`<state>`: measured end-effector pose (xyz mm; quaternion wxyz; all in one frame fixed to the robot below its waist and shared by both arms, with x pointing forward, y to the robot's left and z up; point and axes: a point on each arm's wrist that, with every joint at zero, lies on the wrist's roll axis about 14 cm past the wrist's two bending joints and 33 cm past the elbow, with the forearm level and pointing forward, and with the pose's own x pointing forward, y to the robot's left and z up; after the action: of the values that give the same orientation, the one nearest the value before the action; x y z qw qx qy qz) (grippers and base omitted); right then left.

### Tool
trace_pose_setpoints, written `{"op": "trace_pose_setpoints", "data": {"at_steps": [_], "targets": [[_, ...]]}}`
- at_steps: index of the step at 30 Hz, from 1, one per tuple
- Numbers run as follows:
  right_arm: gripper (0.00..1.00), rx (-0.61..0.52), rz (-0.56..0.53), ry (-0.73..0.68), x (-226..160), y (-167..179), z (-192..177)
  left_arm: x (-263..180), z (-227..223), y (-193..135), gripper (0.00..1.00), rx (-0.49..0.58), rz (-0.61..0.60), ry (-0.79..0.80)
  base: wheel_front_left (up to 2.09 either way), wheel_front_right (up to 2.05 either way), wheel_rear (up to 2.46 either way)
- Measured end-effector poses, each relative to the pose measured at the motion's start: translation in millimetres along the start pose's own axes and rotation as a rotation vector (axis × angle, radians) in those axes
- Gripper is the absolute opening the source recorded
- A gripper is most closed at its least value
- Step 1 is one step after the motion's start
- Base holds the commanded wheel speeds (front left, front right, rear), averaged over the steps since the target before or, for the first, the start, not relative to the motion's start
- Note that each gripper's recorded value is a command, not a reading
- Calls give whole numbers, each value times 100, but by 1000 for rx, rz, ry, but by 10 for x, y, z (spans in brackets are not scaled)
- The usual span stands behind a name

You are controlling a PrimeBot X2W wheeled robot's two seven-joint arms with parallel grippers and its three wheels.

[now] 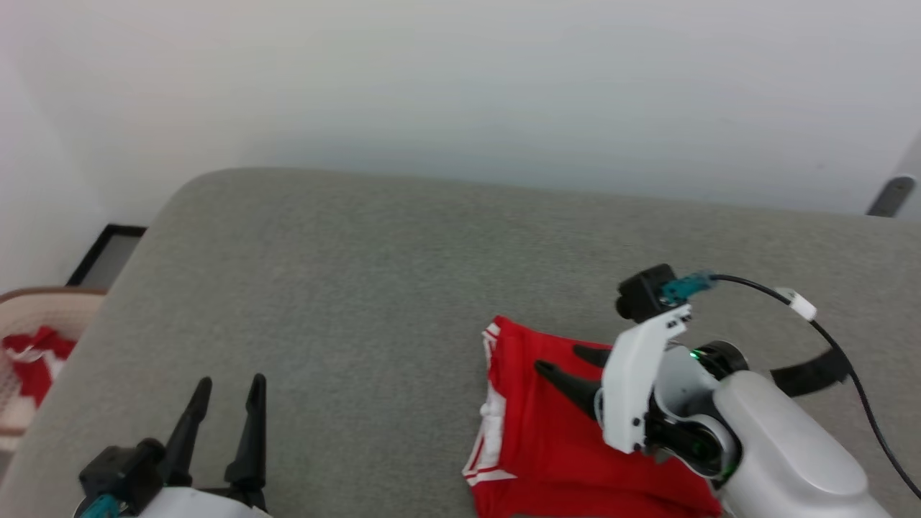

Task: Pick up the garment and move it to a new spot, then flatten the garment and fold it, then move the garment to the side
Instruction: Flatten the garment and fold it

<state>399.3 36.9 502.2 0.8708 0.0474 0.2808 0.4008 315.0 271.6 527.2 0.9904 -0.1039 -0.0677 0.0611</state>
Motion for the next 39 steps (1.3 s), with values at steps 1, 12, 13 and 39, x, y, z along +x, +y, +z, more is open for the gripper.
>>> {"op": "trace_pose_setpoints", "data": {"at_steps": [1,12,13,39], "targets": [[100,9,-15,-17,-56,-58,-1,13,1,-26,100,0,-8,-2,0,0,0],[100,-2,-253,-319,-799,-763,178,111,-72,-235,100,18,-74,14,0,0,0],[100,-32,-306,-376,-980,-880,195,120,-81,-271,100,23,-83,15,0,0,0],[100,-153,-675,-661,-2158,-1346,-243,61,-80,-262,100,91,-100,10,0,0,0]]}}
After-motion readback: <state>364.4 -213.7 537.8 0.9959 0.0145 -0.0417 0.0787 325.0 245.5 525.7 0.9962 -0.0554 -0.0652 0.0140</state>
